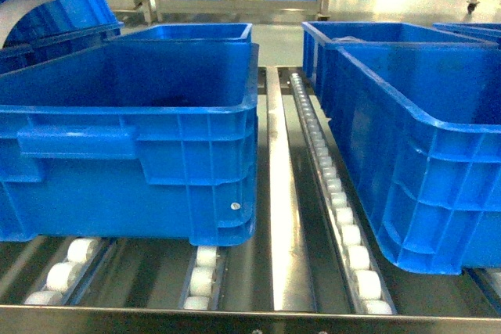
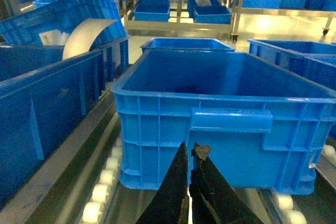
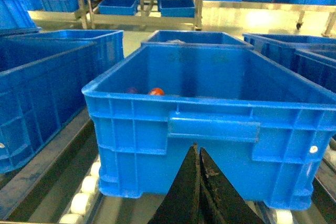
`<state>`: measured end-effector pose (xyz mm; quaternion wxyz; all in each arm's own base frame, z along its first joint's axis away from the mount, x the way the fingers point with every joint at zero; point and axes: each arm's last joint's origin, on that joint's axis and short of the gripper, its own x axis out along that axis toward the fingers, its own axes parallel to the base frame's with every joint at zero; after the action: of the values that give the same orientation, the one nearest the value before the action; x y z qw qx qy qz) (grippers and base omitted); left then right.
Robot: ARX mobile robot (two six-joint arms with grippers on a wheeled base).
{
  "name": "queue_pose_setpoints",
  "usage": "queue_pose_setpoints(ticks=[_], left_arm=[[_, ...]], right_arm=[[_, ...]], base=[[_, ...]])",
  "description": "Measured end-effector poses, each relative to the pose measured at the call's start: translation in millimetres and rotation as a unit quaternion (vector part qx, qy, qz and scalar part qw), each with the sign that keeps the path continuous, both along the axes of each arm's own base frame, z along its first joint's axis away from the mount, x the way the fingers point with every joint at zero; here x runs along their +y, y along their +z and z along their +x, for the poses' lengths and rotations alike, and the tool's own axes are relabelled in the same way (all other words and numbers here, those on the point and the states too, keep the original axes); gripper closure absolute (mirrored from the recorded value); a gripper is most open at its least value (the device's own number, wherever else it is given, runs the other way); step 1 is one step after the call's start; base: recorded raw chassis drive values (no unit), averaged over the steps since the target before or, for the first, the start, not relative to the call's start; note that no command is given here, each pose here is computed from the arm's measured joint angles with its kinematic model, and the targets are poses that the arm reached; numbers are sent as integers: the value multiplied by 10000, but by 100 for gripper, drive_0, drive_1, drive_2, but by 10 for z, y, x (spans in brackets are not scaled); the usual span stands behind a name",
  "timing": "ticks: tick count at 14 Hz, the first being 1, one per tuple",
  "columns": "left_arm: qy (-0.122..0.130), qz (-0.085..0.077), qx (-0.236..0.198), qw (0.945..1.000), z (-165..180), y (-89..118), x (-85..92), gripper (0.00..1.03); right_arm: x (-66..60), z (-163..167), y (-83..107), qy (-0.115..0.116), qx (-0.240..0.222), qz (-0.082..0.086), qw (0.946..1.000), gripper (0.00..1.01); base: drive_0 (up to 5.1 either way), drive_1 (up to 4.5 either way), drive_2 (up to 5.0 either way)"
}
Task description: Sort blue parts and orange caps into right shelf containers
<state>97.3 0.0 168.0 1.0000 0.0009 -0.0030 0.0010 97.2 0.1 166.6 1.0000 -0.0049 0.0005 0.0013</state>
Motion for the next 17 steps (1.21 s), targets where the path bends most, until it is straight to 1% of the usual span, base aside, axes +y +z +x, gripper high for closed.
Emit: queue_pose_setpoints(ticks=[1,3,4,5,7,9,10,11,12,17], left_arm=[[-13,2,65,10000,3,-25,-1,101],[-10,-2,44,10000,3,-21,-1,101],[-8,-6,42,10000,3,-20,0,96],[-10,-6,42,10000,3,-20,-1,79],[-10,-6,42,10000,3,-20,-1,54],[-10,-6,42,10000,3,-20,-1,25],[-10,-6,42,10000,3,-20,-1,12],[-10,-4,42,10000,3,-20,-1,3],[-10,-6,42,10000,3,-20,-1,6],[-10,-6,42,10000,3,-20,-1,5]], right_arm=[[-1,0,4,-10,-23,6,10000,100],[-1,0,5,-13,-25,10,10000,100],[-1,0,4,-11,-21,6,10000,100],[-1,0,4,-13,-21,8,10000,84],[-1,0,4,-11,-23,8,10000,59],[-1,0,4,-13,-23,8,10000,29],[-1,0,4,-13,-23,10,10000,16],[-1,0,4,-13,-23,10,10000,4],[-1,0,4,-11,-23,11,10000,3],[-1,0,4,-11,-23,11,10000,3]], base=[[0,0,0],[0,0,0],[0,0,0],[0,0,0],[0,0,0],[0,0,0],[0,0,0],[0,0,0],[0,0,0],[0,0,0]])
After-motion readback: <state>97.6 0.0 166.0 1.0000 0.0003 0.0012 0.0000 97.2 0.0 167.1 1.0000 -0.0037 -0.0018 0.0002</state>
